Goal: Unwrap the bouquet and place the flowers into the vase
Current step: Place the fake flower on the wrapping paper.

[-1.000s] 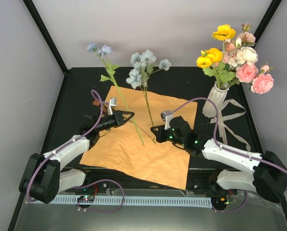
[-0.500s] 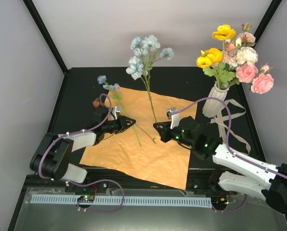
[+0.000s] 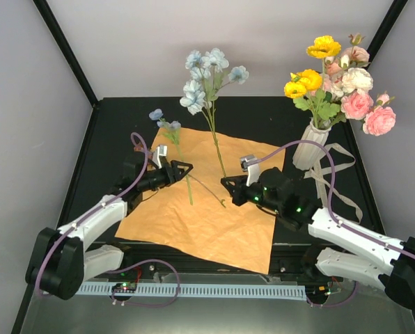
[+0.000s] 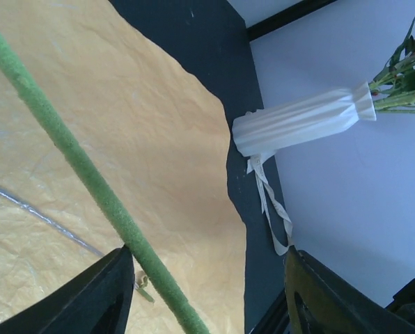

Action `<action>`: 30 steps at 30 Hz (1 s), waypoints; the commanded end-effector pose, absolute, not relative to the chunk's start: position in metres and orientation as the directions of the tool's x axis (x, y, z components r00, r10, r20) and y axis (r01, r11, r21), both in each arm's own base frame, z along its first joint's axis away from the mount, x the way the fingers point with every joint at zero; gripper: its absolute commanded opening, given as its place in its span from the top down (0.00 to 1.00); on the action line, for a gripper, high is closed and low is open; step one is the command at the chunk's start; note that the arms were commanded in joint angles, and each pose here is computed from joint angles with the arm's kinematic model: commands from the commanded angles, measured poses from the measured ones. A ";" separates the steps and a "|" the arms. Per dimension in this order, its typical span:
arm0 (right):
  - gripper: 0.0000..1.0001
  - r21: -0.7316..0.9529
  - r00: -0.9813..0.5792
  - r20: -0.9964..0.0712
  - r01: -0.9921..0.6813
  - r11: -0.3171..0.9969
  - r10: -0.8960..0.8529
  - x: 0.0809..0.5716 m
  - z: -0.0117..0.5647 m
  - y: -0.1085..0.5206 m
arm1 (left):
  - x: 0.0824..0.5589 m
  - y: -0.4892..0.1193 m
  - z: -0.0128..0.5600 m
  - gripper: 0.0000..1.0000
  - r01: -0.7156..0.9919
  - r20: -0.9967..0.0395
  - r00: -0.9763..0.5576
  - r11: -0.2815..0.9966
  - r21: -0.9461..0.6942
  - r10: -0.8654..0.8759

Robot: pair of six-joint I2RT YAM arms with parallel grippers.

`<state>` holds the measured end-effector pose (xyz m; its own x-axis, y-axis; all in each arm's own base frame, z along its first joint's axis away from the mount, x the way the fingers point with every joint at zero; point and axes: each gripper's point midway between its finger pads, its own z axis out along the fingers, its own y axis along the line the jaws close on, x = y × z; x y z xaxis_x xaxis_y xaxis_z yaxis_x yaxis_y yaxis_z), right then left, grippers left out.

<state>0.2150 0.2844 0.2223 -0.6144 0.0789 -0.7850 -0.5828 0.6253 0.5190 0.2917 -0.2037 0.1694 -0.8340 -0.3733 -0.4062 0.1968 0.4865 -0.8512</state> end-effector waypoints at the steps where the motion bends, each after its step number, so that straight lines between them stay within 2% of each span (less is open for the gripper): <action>1: 0.99 0.521 -0.565 -0.815 -0.617 0.590 0.130 0.216 0.257 0.286 | 0.288 -0.196 0.175 0.38 0.146 -0.395 -0.829 0.527 -0.837 -0.397; 8: 0.99 0.525 -0.577 -0.808 -0.611 0.593 0.121 0.218 0.253 0.288 | 0.276 -0.189 0.168 0.36 0.111 -0.372 -0.833 0.534 -0.838 -0.409; 13: 0.99 0.531 -0.585 -0.803 -0.614 0.583 0.115 0.217 0.253 0.292 | 0.273 -0.189 0.161 0.27 0.095 -0.359 -0.844 0.548 -0.831 -0.399; 20: 0.99 0.527 -0.587 -0.803 -0.614 0.587 0.107 0.217 0.253 0.293 | 0.274 -0.188 0.151 0.21 0.077 -0.351 -0.858 0.581 -0.810 -0.376; 25: 0.99 0.540 -0.593 -0.799 -0.631 0.557 0.104 0.214 0.252 0.300 | 0.268 -0.203 0.191 0.28 0.262 -0.437 -0.826 0.445 -0.856 -0.356; 30: 0.99 0.546 -0.589 -0.803 -0.667 0.508 0.090 0.207 0.258 0.318 | 0.247 -0.216 0.257 0.32 0.484 -0.559 -0.762 0.286 -0.827 -0.327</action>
<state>0.2120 0.2992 0.2271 -0.6257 0.0593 -0.7778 -0.6071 0.5892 0.5333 0.2654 -0.2001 0.1832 -0.8365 -0.3606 -0.4126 0.2259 0.4590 -0.8592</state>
